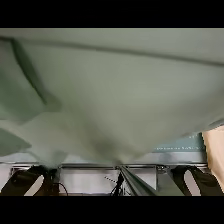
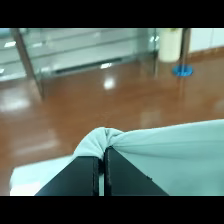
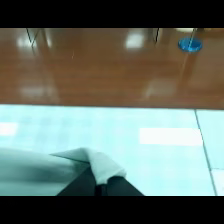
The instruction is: Fold the shirts.
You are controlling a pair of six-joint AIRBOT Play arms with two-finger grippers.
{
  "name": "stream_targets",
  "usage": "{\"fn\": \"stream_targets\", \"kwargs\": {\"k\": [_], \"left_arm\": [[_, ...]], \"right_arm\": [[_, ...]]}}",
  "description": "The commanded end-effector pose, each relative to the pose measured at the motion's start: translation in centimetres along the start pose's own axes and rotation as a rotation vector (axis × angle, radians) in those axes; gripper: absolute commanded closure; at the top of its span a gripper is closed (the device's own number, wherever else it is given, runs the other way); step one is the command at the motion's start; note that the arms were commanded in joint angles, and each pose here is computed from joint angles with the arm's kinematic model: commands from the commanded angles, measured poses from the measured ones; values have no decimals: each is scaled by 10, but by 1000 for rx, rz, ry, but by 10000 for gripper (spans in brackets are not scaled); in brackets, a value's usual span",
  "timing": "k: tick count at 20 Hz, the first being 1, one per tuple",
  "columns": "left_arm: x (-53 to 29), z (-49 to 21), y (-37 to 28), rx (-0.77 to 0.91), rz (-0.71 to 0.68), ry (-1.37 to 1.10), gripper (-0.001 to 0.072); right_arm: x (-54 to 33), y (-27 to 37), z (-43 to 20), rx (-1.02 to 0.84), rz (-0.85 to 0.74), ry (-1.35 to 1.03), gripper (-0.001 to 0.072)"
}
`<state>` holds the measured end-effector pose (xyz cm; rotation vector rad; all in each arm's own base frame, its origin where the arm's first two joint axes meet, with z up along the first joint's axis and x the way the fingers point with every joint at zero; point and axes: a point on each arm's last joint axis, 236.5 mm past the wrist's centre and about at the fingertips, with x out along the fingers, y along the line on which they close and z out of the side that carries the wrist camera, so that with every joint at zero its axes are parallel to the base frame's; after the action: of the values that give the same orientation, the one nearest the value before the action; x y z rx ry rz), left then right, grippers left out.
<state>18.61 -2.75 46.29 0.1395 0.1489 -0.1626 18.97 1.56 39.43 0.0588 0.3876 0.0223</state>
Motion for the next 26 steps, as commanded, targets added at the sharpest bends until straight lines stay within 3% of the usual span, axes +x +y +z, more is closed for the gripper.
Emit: {"fn": "stream_targets", "kwargs": {"k": [1,4,9,15,21,26], "left_arm": [[46,-57,5,9,33,198,682],[119,-130,-9,-14,16,414,683],[248,-223,-32,-70,8,538,682],[372,-333,-44,-235,54,669,681],[432,-383,-36,-463,78,736,682],[417,-400,-48,-592,19,866,681]], "right_arm": [[41,-1,-39,48,43,126,693],[96,2,-60,82,121,217,693],[222,-5,-98,171,236,386,693],[386,-10,-150,196,223,437,693],[478,-30,-169,341,190,515,693],[488,-44,-207,418,192,690,692]]}}
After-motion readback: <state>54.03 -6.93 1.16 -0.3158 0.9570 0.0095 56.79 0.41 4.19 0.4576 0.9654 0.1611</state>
